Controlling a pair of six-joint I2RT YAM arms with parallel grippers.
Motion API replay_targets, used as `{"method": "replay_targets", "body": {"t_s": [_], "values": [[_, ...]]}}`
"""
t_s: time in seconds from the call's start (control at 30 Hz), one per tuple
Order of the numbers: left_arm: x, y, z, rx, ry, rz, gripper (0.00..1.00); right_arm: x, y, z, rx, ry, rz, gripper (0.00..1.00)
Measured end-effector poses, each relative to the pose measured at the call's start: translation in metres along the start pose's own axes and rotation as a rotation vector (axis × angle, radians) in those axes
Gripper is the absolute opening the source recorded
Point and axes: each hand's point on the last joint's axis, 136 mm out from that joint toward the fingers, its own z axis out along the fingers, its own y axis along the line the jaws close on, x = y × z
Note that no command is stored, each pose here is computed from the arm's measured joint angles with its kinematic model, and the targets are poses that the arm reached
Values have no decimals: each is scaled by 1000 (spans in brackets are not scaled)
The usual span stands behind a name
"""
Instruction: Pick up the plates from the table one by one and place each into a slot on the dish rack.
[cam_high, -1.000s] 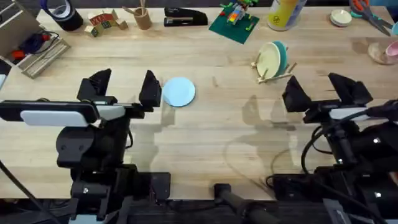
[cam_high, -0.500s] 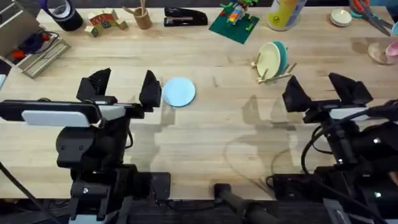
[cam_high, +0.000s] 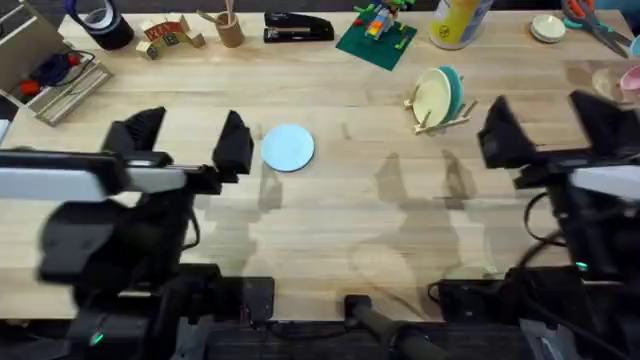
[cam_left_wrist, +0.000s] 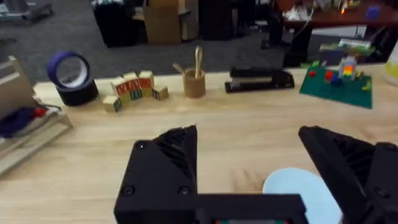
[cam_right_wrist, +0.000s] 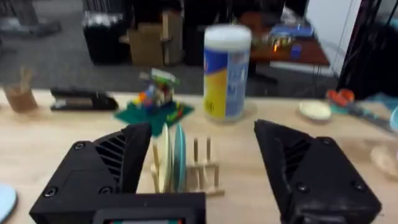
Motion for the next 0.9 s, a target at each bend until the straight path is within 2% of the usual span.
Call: {"method": "replay_targets", "body": {"t_s": [0.2, 0.37, 0.47, 0.67, 0.9], "values": [[-52, 2, -26, -3, -54, 0, 993, -48, 0, -12, 0, -67, -3, 992], [-95, 3, -52, -4, -100, 0, 993, -74, 0, -18, 0, -8, -2, 992], [-115, 4, -65, -4, -95, -11, 993, -84, 0, -21, -1, 63, -6, 992], [-139, 5, -77, 0, 7, -24, 994, -113, 1, -23, -9, 193, -34, 992], [-160, 5, -68, 2, 156, -42, 993, -144, 0, -17, -24, 319, -104, 992]]}}
